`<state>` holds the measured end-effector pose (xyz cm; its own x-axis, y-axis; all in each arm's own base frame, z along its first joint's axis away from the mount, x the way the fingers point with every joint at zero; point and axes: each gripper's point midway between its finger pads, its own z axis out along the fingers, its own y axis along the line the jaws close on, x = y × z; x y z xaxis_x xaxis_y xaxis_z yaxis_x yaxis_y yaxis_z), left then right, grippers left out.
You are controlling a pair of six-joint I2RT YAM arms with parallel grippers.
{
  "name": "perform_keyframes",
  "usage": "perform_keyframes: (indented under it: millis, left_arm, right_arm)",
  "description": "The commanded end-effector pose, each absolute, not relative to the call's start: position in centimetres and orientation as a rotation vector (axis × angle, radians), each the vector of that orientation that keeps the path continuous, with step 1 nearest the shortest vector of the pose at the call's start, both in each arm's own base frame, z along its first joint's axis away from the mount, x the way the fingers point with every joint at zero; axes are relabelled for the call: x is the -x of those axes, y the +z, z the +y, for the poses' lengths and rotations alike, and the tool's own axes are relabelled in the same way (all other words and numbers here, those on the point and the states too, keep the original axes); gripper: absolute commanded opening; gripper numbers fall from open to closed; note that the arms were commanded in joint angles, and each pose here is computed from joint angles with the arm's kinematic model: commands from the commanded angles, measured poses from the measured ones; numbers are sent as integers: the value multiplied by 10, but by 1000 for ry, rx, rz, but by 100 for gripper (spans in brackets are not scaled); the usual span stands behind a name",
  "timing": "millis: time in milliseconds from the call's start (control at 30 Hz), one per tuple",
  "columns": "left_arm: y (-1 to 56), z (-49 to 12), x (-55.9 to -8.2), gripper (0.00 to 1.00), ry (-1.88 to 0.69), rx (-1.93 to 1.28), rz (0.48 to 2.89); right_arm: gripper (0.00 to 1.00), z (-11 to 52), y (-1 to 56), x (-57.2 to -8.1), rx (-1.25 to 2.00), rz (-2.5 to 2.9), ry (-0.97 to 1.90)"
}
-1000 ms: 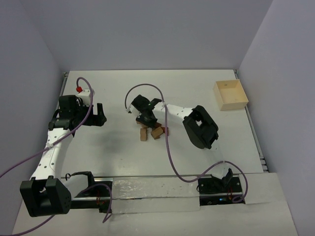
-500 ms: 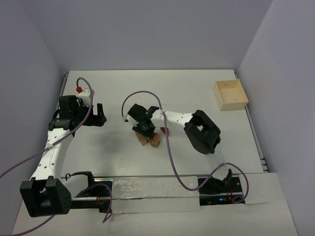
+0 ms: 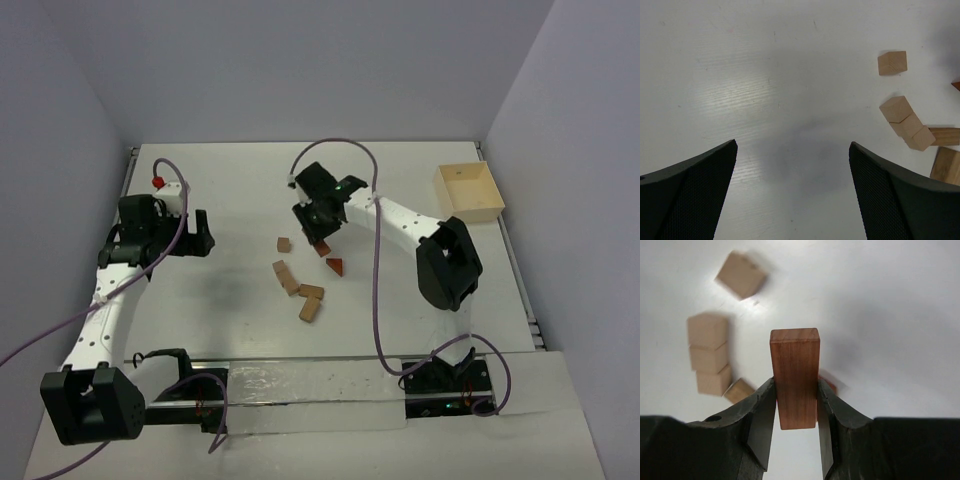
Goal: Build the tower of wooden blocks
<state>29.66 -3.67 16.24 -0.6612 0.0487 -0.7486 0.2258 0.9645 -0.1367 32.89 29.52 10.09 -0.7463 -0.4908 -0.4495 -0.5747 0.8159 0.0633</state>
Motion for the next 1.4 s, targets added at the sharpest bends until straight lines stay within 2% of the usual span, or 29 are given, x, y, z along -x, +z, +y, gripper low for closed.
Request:
perform_keyframes:
  millis: [0, 300, 600, 1300, 1367]
  left_arm:
    - [193, -26, -309, 99, -198, -127, 2148]
    - [204, 5, -324, 99, -69, 177, 2093]
    - [187, 5, -329, 99, -66, 186, 2168]
    - [169, 6, -331, 99, -54, 172, 2228]
    - [168, 6, -331, 99, -54, 172, 2233]
  right_arm:
    - [0, 275, 132, -359, 425, 2607, 242]
    - [0, 282, 118, -376, 221, 2698, 266]
    - [0, 285, 84, -396, 32, 2780, 190]
    - [0, 285, 37, -415, -63, 2799, 42]
    - [4, 286, 33, -415, -55, 2804, 31]
